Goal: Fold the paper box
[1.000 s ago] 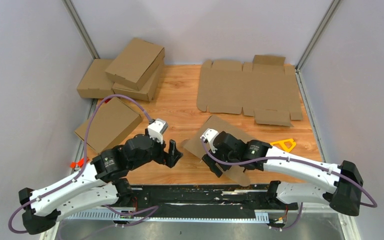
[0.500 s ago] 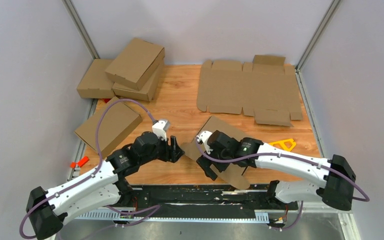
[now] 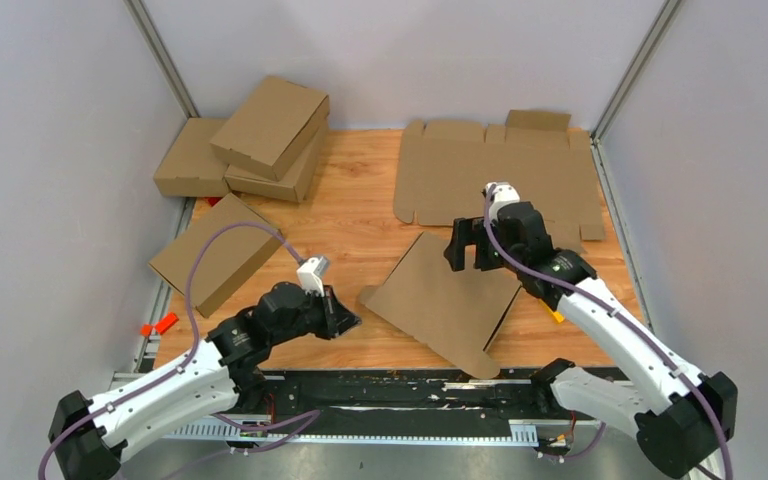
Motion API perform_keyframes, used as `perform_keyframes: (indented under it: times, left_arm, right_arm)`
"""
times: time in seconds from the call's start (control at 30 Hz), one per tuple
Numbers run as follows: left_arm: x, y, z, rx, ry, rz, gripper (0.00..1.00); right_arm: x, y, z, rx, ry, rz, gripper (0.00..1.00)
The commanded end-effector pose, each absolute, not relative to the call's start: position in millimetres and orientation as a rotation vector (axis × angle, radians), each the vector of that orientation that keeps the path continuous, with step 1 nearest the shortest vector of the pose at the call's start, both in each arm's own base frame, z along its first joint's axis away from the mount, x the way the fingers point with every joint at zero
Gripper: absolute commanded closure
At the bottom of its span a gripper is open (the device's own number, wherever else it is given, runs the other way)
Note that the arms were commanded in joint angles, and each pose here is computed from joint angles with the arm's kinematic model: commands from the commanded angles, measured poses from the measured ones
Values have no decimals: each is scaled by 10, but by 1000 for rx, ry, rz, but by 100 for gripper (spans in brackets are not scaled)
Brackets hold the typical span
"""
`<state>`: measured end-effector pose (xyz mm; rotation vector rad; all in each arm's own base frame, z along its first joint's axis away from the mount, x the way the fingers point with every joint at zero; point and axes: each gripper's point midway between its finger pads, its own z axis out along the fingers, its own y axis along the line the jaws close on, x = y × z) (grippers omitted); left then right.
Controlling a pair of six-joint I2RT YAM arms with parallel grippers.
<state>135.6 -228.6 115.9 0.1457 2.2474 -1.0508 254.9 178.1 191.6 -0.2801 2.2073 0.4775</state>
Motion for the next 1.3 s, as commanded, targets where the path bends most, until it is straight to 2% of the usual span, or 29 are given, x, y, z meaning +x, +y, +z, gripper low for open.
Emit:
perform_keyframes:
  times: [0.0, 0.1, 0.27, 0.43, 0.63, 0.93, 1.27]
  left_arm:
    - [1269, -2345, 1085, 95, 2232, -1170, 100]
    - [1225, -2462, 1055, 69, 2187, -1263, 100]
    - [1229, -2556, 893, 26, 2178, -1256, 100]
    - [1251, -2665, 776, 20, 2172, -1276, 100]
    - [1270, -2693, 656, -11, 2169, -1287, 100]
    - [1374, -2608, 525, -86, 2123, -1251, 100]
    - [1520, -2916, 809, -101, 1992, -1396, 100]
  right_arm:
    - [2843, 1749, 1793, -181, 2200, 552, 0]
    - [2922, 1737, 1593, -189, 2254, 582, 0]
    - [2940, 1704, 1256, -158, 2337, 642, 3]
    - [2843, 1682, 981, -167, 2422, 672, 15]
    - [2484, 1871, 832, -213, 2457, 893, 33]
    - [2171, 1839, 898, -229, 2454, 923, 35]
    - [1916, 1917, 844, -234, 2457, 993, 36]
